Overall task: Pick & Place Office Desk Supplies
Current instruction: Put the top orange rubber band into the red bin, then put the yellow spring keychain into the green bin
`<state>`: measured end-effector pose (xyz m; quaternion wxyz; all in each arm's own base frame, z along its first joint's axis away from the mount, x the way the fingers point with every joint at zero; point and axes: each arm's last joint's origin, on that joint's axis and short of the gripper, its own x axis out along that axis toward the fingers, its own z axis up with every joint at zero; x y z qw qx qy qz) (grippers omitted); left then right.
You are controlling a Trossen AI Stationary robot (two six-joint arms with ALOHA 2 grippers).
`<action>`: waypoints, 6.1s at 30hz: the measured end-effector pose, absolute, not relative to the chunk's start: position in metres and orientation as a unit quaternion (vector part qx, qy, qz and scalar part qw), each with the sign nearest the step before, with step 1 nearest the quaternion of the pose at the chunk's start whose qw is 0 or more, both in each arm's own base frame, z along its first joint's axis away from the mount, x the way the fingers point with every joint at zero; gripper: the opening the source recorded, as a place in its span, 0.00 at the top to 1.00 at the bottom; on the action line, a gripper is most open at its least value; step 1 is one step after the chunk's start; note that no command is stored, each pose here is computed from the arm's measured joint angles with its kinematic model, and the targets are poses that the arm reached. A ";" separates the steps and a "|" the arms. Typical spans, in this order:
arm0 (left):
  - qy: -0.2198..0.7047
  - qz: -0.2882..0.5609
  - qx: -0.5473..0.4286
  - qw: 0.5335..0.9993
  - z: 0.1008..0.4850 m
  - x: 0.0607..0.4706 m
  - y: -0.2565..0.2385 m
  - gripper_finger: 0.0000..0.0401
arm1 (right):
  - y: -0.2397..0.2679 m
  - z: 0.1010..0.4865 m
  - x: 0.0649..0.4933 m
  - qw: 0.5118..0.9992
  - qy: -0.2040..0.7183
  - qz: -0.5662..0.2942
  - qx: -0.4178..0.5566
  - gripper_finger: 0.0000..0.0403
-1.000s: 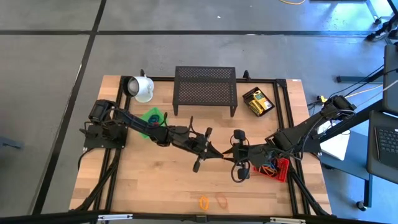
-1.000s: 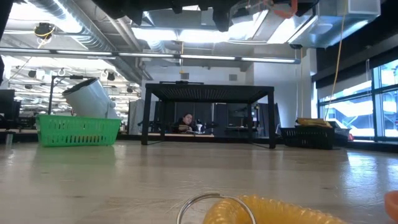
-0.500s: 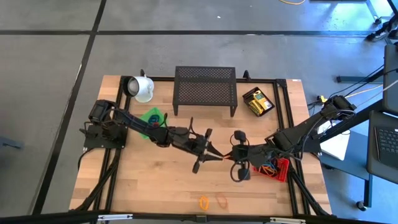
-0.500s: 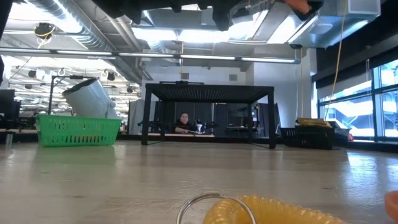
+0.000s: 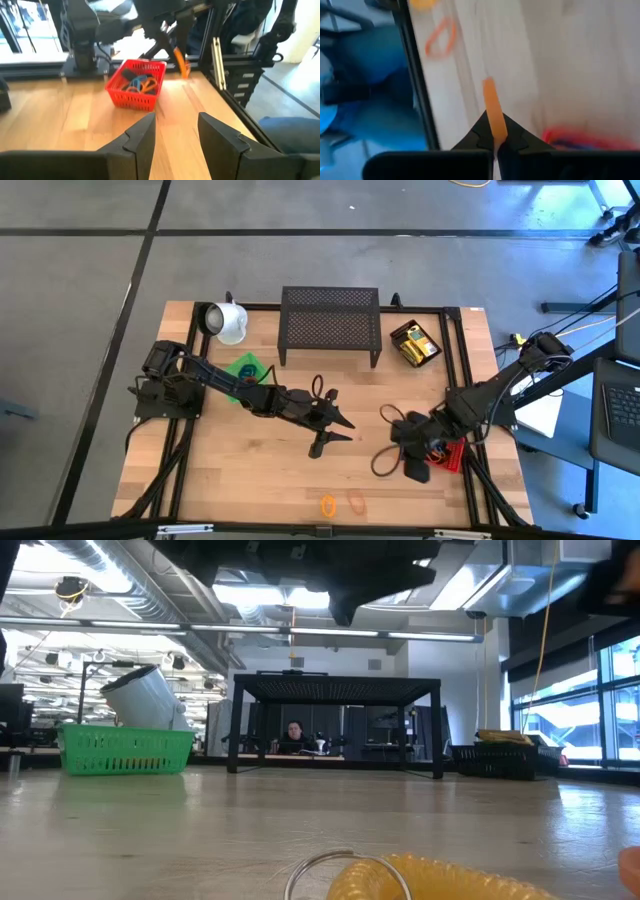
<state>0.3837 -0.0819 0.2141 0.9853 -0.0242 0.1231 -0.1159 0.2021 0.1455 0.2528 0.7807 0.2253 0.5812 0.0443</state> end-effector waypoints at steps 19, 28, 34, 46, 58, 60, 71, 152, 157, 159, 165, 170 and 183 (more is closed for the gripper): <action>0.224 -0.187 -0.017 0.956 0.178 0.371 -0.131 0.64 | 0.177 0.219 0.159 0.643 0.700 -0.175 0.255 0.99; 0.260 -0.234 -0.007 0.937 0.172 0.353 -0.167 0.63 | 0.175 0.199 0.157 0.607 0.733 -0.248 0.183 0.97; 0.274 -0.230 -0.028 0.933 0.171 0.345 -0.182 0.60 | 0.177 0.197 0.158 0.607 0.733 -0.247 0.183 0.86; 0.281 -0.207 -0.050 0.936 0.170 0.334 -0.201 0.56 | 0.176 0.197 0.159 0.614 0.720 -0.262 0.188 0.53; 0.284 -0.174 -0.034 0.942 0.145 0.334 -0.214 0.56 | 0.176 0.197 0.159 0.616 0.717 -0.266 0.190 0.40; 0.280 -0.176 -0.036 0.943 0.138 0.337 -0.214 0.56 | 0.176 0.197 0.159 0.616 0.717 -0.266 0.190 0.40; 0.294 -0.241 -0.050 0.924 0.097 0.370 -0.219 0.56 | 0.176 0.197 0.160 0.622 0.712 -0.267 0.188 0.40; 0.232 0.102 0.099 0.962 0.280 0.328 -0.130 0.97 | 0.209 0.228 0.226 0.955 0.236 -0.150 0.097 0.40; 0.357 0.179 0.080 0.913 0.258 0.310 -0.110 0.97 | 0.210 0.227 0.226 0.952 0.249 -0.137 0.115 0.40; 0.411 0.214 0.072 0.883 0.250 0.300 -0.099 0.97 | 0.210 0.227 0.226 0.952 0.250 -0.137 0.115 0.40; 0.536 0.323 0.071 0.777 0.240 0.270 -0.065 0.98 | 0.210 0.227 0.226 0.952 0.248 -0.138 0.115 0.40; 0.592 0.399 0.076 0.696 0.239 0.249 -0.042 0.98 | 0.210 0.227 0.226 0.952 0.248 -0.138 0.115 0.40; 0.630 0.464 0.021 0.622 0.199 0.228 0.002 0.96 | 0.210 0.227 0.226 0.952 0.250 -0.137 0.116 0.40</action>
